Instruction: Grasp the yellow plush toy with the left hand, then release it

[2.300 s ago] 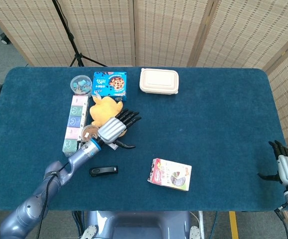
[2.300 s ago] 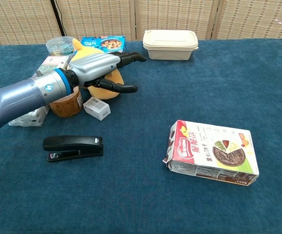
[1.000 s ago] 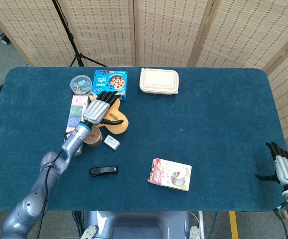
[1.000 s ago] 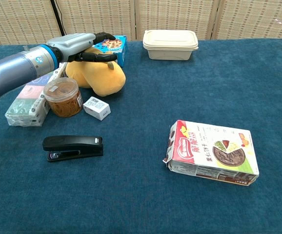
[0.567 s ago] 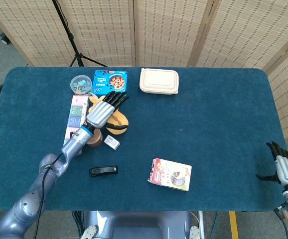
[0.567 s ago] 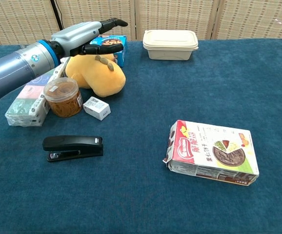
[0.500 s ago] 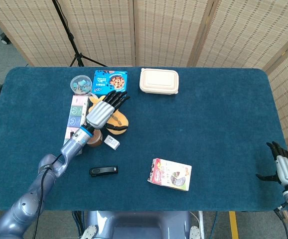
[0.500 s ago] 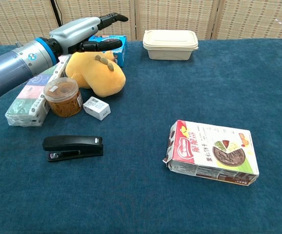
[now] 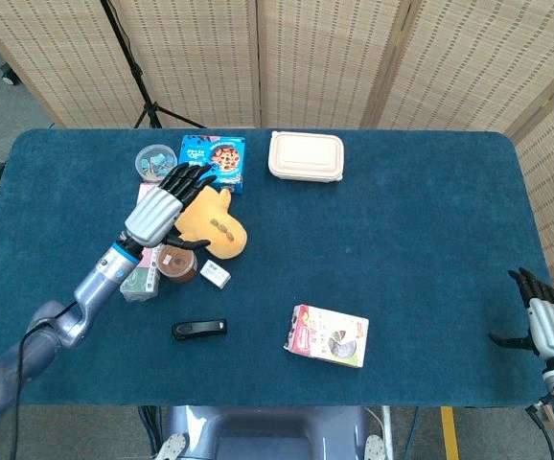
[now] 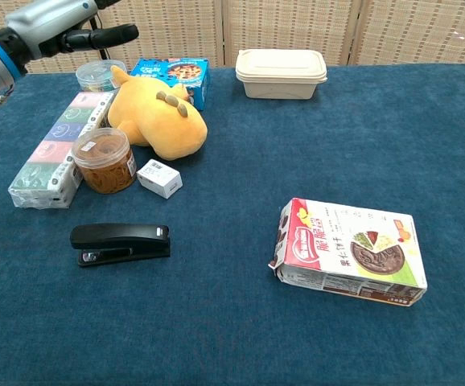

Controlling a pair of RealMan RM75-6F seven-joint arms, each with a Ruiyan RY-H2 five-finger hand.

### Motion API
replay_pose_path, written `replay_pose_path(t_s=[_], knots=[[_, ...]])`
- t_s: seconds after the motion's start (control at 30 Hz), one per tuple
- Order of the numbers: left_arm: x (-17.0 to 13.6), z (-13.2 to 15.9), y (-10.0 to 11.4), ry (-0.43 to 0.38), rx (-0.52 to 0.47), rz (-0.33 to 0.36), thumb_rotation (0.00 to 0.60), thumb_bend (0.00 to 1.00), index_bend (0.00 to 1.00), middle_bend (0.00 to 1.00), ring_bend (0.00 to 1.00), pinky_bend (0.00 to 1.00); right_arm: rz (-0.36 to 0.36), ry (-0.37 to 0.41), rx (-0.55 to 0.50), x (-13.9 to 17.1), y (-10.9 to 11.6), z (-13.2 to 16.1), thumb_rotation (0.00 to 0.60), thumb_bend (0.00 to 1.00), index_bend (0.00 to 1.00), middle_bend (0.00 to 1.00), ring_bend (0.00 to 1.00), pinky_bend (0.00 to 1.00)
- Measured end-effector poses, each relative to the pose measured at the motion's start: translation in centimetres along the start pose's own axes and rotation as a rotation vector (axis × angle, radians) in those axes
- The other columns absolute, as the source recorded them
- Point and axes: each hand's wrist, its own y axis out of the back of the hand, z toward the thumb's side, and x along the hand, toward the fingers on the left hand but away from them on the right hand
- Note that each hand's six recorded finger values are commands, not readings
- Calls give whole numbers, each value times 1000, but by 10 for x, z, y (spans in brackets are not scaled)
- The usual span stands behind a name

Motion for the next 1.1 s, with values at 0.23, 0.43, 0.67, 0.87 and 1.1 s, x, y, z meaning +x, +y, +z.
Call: replay_pose_path(t_s=[0.23,0.43,0.67,0.87,1.1], knots=[[-64,3,38,127,-60,-27,17,0,0,0,0,0,-56,67,10,10,13,15,600,0,0,0,0,0],[-153,-14,81,349,28,-56,20,0,0,0,0,0,-104,107,35,17,19,23,600,0,0,0,0,0],[-225,-28,86,530,51,-66,57,0,0,0,0,0,-149,168,50,24,25,36,600,0,0,0,0,0],[-272,-28,94,644,45,-2,139,0,0,0,0,0,-229,246,89,34,34,48,600,0,0,0,0,0],[-303,-22,99,689,55,34,186,0,0,0,0,0,-269,283,128,40,36,53,600,0,0,0,0,0]])
